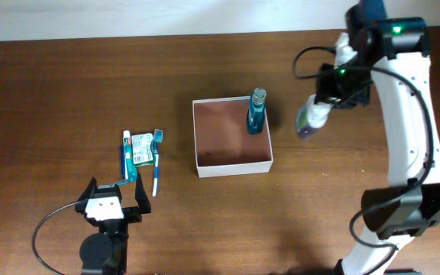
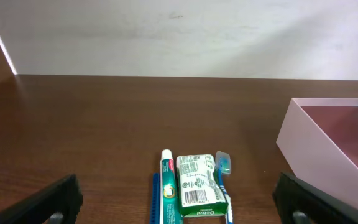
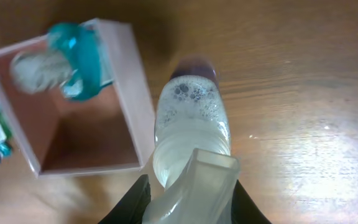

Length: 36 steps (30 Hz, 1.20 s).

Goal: Pack container
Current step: 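Lift the soap bottle and carry it left over the pink box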

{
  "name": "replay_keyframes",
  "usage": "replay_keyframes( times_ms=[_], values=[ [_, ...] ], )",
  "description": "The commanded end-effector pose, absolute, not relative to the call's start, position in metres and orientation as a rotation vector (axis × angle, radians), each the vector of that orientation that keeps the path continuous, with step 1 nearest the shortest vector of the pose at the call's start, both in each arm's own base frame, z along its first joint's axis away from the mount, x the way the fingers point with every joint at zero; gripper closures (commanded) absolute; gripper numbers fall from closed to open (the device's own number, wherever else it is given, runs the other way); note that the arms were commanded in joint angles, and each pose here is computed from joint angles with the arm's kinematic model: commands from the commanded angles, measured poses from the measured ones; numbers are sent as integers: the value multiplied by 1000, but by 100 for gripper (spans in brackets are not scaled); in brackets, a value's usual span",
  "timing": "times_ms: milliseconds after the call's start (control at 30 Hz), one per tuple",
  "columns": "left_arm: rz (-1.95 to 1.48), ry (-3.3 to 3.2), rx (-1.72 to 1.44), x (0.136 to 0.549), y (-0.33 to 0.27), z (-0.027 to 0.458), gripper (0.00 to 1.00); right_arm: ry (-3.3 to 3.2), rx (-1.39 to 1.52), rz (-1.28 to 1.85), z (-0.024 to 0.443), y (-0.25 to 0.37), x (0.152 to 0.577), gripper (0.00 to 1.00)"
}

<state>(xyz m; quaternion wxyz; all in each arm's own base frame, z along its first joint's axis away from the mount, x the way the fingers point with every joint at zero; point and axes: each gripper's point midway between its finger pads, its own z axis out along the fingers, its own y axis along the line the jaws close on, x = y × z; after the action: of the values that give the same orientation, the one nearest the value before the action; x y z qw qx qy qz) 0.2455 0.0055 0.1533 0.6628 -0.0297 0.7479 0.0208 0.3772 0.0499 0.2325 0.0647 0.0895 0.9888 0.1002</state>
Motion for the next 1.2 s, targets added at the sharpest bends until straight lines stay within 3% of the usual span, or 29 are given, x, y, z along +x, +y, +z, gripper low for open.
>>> replay_keyframes(
  times_ms=[0,600,1167],
  values=[
    [53,1695,-76,246,7,150,0,2888,96,360,272,79,362,76],
    [53,1695,-76,246,7,150,0,2923,-260,328,275,154,321,76],
    [53,1695,-76,246,7,150,0,2913,-332,237,259,167,326,76]
  ],
)
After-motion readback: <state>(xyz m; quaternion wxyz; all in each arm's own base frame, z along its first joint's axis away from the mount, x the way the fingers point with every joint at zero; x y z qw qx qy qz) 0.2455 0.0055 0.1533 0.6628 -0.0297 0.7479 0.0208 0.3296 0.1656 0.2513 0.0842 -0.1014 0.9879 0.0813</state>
